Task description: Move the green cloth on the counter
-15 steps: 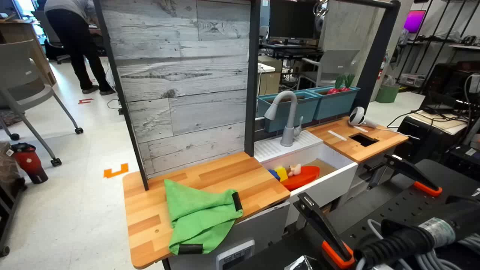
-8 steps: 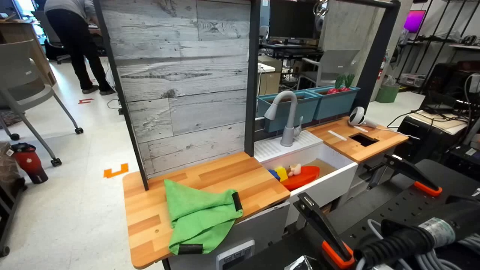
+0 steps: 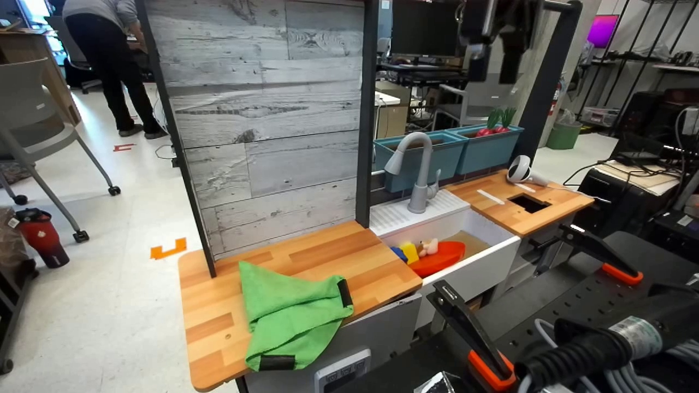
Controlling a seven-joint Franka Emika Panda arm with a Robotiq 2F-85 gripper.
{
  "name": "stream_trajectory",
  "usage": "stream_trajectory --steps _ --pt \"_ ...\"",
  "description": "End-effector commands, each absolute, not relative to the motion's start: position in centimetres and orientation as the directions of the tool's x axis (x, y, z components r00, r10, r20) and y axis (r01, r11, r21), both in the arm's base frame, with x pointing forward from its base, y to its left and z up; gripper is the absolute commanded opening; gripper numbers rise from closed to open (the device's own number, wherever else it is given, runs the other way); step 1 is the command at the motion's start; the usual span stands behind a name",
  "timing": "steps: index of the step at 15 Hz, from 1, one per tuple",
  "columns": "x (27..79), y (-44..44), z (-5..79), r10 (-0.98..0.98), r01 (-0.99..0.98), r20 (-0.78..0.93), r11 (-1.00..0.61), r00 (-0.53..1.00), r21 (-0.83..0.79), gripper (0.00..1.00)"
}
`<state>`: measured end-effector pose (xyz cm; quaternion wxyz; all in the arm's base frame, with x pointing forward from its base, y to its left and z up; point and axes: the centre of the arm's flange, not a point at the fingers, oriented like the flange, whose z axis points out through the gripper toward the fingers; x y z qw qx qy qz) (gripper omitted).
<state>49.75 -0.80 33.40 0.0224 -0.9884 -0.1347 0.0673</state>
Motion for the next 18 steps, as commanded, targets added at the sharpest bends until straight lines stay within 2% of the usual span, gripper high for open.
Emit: stream_trajectory --steps 1,7,8,9,13,18 --pt "51.5 6.2 26.4 0.366 0.366 -0.156 -0.93 0.918 -0.028 1.0" --pt "50.7 15.9 15.9 0.48 0.487 -0.227 -0.873 0.847 -0.028 1.0" --pt "48.9 14.4 18.1 0.467 0.469 -0.226 -0.882 0.855 -0.047 1.0" --pt "48.9 15.3 16.8 0.475 0.478 -0.236 -0.877 0.848 -0.048 1.0" --pt "49.6 15.7 15.7 0.477 0.48 -0.237 -0.876 0.846 -0.05 1.0" --pt "51.0 18.5 13.3 0.454 0.445 -0.145 -0.891 0.879 -0.092 1.0"
